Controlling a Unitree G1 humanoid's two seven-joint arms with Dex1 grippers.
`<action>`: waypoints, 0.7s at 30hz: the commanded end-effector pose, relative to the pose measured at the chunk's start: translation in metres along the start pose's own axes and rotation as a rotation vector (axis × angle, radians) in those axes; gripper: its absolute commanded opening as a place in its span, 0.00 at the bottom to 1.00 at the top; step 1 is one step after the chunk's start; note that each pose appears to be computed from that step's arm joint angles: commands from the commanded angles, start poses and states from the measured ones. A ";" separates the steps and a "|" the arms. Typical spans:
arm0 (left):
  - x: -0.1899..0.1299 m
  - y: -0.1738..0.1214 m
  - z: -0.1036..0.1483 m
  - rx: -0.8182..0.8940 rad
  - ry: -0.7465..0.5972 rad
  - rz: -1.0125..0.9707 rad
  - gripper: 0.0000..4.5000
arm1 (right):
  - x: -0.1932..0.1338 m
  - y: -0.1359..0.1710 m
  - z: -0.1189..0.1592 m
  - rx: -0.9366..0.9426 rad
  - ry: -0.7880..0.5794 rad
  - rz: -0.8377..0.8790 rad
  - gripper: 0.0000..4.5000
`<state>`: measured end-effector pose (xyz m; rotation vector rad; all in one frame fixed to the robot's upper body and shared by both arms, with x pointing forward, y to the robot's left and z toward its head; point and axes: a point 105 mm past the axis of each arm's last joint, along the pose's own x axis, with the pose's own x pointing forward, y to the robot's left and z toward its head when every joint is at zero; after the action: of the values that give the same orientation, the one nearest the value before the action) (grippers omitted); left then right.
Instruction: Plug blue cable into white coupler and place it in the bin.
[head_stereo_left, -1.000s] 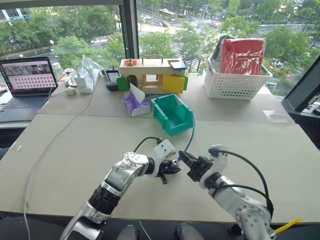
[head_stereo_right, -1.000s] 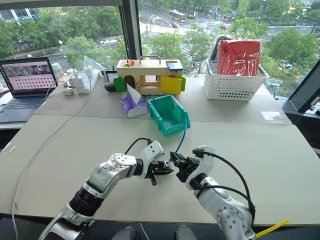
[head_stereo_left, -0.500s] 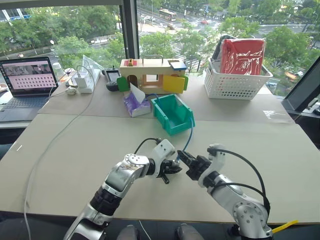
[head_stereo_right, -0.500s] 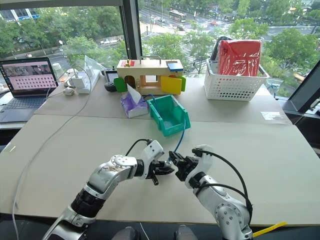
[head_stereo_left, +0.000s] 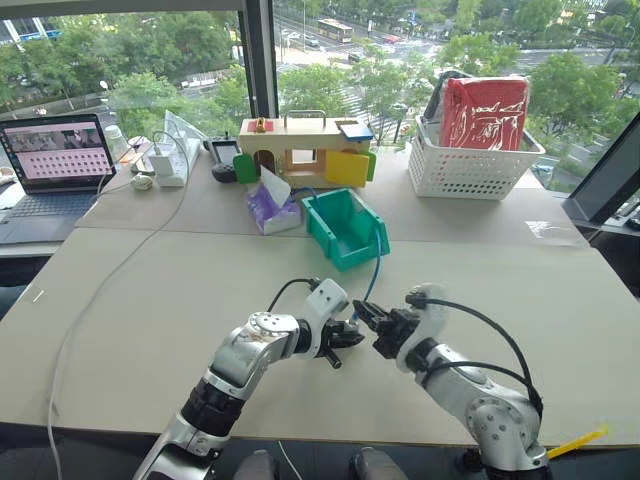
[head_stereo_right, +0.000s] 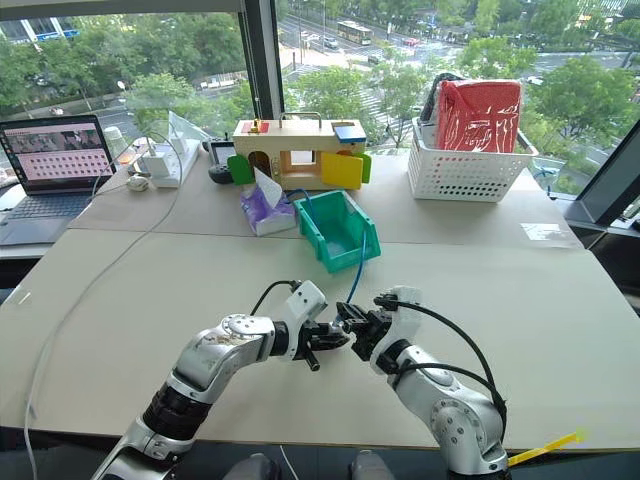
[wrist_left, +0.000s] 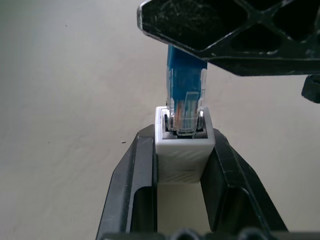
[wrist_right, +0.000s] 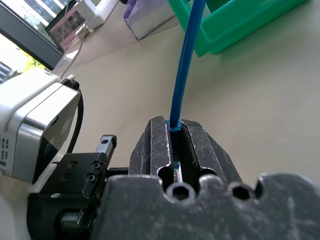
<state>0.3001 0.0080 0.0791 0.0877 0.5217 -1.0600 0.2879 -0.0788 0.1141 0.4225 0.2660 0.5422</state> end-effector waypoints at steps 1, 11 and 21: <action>0.006 -0.008 0.005 -0.062 0.016 -0.045 0.15 | -0.002 0.002 -0.016 -0.079 0.091 0.013 0.00; 0.005 -0.013 0.011 -0.132 0.006 -0.053 0.15 | -0.005 0.001 -0.029 -0.160 0.165 0.011 0.00; 0.004 -0.016 0.011 -0.145 -0.004 -0.045 0.15 | -0.016 -0.009 -0.060 -0.158 0.362 -0.011 0.00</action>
<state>0.2955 -0.0008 0.0811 -0.0435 0.6258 -1.0404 0.2810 -0.0789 0.1088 0.1770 0.3187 0.5959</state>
